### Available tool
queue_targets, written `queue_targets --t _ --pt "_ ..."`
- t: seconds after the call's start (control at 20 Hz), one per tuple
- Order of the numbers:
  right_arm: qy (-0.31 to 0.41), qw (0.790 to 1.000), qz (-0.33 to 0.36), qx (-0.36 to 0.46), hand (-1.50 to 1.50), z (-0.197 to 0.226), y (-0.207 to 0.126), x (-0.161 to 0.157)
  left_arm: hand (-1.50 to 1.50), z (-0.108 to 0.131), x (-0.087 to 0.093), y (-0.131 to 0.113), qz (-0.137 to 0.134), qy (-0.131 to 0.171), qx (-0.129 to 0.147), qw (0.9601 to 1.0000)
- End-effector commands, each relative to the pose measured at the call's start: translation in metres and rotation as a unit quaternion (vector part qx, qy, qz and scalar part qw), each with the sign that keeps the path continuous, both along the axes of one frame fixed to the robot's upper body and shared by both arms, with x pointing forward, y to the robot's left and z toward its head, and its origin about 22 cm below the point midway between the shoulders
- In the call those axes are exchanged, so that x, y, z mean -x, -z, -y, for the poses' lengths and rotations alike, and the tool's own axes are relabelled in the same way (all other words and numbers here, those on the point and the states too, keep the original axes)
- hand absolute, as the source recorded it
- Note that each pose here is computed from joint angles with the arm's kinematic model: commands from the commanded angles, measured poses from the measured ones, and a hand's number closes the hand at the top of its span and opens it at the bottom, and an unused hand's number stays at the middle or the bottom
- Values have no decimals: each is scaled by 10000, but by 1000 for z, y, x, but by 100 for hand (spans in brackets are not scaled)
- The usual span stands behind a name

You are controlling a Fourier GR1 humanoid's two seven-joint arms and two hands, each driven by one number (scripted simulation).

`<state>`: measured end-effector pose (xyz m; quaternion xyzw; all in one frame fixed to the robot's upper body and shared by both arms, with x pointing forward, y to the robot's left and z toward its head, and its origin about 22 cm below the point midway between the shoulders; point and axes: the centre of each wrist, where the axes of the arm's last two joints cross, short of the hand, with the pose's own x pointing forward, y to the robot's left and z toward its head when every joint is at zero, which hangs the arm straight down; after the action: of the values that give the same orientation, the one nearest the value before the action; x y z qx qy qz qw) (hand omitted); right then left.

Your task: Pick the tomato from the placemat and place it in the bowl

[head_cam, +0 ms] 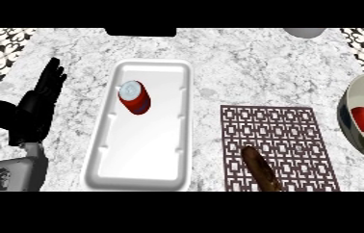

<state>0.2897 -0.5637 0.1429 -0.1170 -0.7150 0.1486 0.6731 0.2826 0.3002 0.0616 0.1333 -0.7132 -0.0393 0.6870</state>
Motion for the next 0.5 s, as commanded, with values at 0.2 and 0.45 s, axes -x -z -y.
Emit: queue_targets --t 0.2,0.45 --pt "-659 9935 133 -919 -150 30 -18 33 0 1 1 2 17 -26 12 10000" --pt "-822 9885 28 -1269 -150 32 -17 37 0 -7 6 0 40 -74 -16 10000"
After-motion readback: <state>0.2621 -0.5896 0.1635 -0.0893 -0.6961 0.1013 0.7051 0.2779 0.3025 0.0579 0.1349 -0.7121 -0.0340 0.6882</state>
